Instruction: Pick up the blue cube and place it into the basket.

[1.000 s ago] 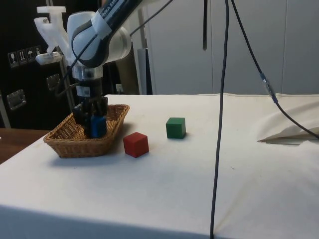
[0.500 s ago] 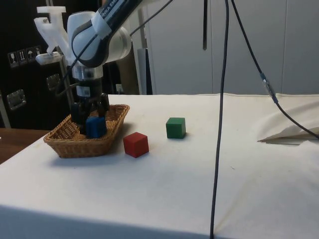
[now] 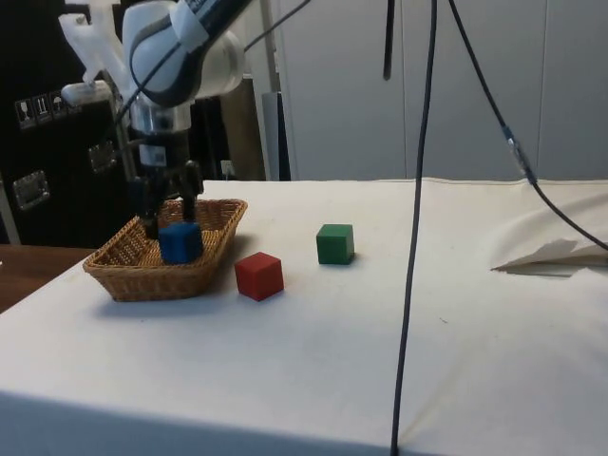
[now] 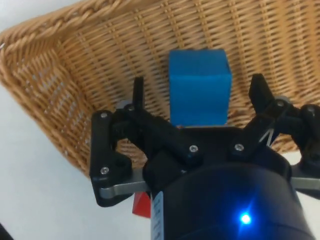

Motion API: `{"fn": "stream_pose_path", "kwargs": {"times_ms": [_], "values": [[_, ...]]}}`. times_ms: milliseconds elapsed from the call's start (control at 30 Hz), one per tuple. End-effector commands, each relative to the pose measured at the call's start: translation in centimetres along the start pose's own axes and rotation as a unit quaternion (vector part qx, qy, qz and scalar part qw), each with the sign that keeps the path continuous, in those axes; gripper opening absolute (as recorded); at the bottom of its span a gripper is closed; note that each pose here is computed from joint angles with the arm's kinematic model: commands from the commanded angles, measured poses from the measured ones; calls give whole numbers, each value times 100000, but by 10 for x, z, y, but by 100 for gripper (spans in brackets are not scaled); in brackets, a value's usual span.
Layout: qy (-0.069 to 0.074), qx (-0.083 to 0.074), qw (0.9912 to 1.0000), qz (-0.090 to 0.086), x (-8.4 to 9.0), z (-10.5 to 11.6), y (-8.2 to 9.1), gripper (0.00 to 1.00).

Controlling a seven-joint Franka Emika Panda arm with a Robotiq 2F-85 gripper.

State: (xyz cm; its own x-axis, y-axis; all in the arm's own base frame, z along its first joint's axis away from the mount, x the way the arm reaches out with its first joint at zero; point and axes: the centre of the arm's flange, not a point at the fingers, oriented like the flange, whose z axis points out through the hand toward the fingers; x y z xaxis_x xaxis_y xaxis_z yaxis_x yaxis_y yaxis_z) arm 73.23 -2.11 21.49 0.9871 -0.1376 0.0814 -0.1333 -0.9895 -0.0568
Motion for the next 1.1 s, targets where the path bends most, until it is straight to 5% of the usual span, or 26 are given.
{"fn": "stream_pose_path", "kwargs": {"times_ms": [0,733,1067], "values": [[53,-85,99999,-388,0,-7,-1,100],[267,-79,99932,-3686,4,-80,-7,100],[11,-791,99840,-5607,-14,-122,-8,100]]}}
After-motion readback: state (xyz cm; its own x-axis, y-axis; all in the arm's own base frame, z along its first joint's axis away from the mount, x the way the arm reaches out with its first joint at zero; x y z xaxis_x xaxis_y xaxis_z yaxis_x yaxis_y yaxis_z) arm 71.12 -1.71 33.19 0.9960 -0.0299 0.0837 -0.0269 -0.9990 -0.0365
